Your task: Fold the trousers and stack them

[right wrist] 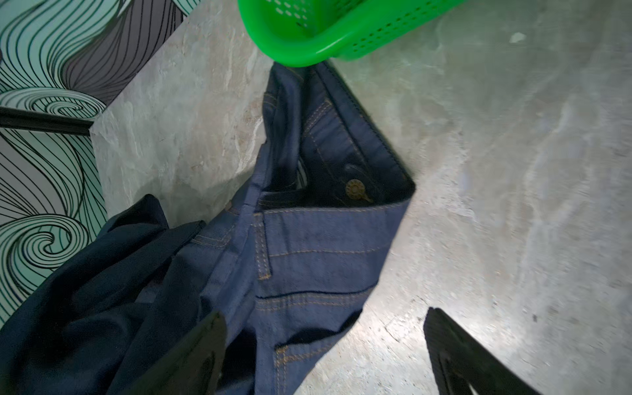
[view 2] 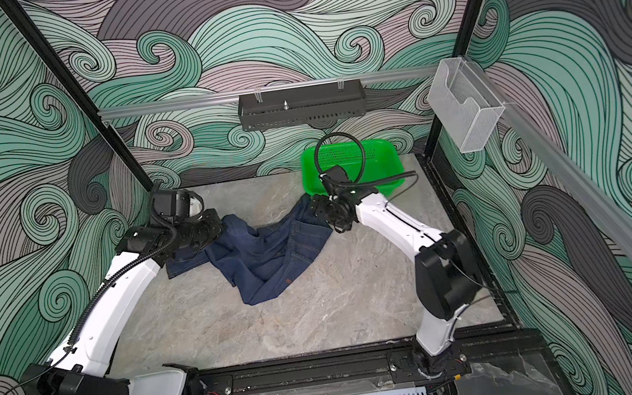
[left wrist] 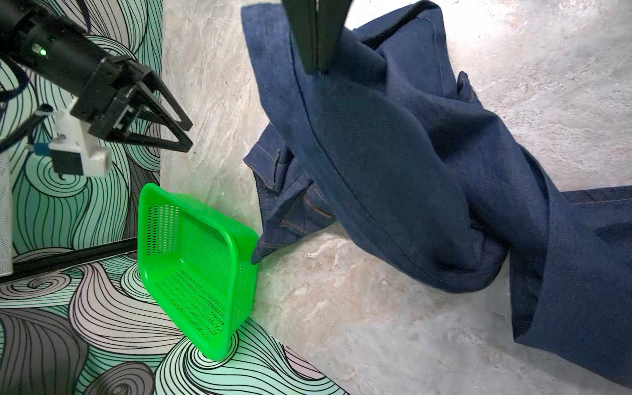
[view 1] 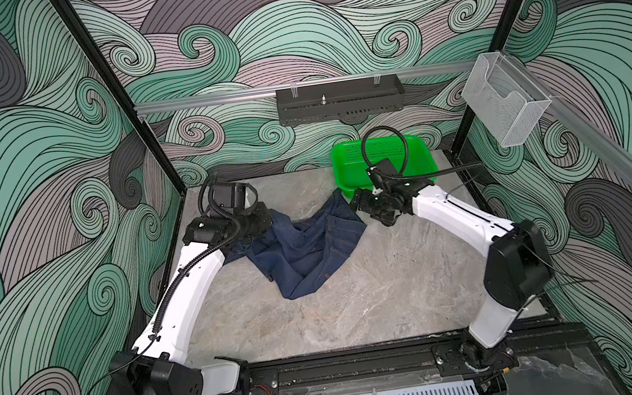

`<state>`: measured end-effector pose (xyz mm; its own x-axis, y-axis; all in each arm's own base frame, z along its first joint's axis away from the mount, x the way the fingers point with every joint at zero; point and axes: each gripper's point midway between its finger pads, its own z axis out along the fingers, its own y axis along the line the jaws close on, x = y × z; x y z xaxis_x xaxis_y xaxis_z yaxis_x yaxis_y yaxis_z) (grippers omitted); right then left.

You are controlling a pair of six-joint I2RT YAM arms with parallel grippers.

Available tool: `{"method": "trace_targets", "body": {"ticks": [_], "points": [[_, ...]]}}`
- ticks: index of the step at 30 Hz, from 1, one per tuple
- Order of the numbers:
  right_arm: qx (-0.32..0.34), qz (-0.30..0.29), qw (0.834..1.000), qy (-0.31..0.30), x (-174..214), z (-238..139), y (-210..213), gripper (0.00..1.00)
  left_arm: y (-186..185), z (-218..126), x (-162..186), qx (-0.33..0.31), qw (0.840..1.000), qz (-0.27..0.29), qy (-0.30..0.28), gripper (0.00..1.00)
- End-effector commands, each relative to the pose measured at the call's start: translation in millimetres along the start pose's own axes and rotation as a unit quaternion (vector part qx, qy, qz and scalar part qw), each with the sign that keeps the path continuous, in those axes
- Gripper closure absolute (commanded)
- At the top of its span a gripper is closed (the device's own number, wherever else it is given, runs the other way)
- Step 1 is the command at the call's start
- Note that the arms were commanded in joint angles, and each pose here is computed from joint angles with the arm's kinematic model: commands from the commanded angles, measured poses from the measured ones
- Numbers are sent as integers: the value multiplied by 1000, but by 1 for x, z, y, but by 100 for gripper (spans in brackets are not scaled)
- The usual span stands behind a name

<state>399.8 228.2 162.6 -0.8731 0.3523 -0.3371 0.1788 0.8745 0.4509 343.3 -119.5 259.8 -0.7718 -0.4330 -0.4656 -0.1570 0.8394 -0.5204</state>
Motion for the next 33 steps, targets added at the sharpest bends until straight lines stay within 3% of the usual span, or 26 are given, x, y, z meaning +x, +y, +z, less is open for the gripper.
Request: {"method": "trace_targets", "body": {"ticks": [1,16,22,27,33], "points": [[50,-29,998,33,19,17,2,10,7,-17,-8,-6,1000,11,-23,100],[136,-90,983,87,64,78,29,31,43,-21,-13,-37,999,-4,-31,100],[170,-96,977,86,63,81,13,55,50,-26,-17,-42,998,-5,-38,100],[183,-101,976,56,50,54,3,83,57,-29,-21,-49,998,-7,-43,100],[181,-77,980,33,53,1,-40,91,65,-26,-27,-59,997,-3,-42,100]]}}
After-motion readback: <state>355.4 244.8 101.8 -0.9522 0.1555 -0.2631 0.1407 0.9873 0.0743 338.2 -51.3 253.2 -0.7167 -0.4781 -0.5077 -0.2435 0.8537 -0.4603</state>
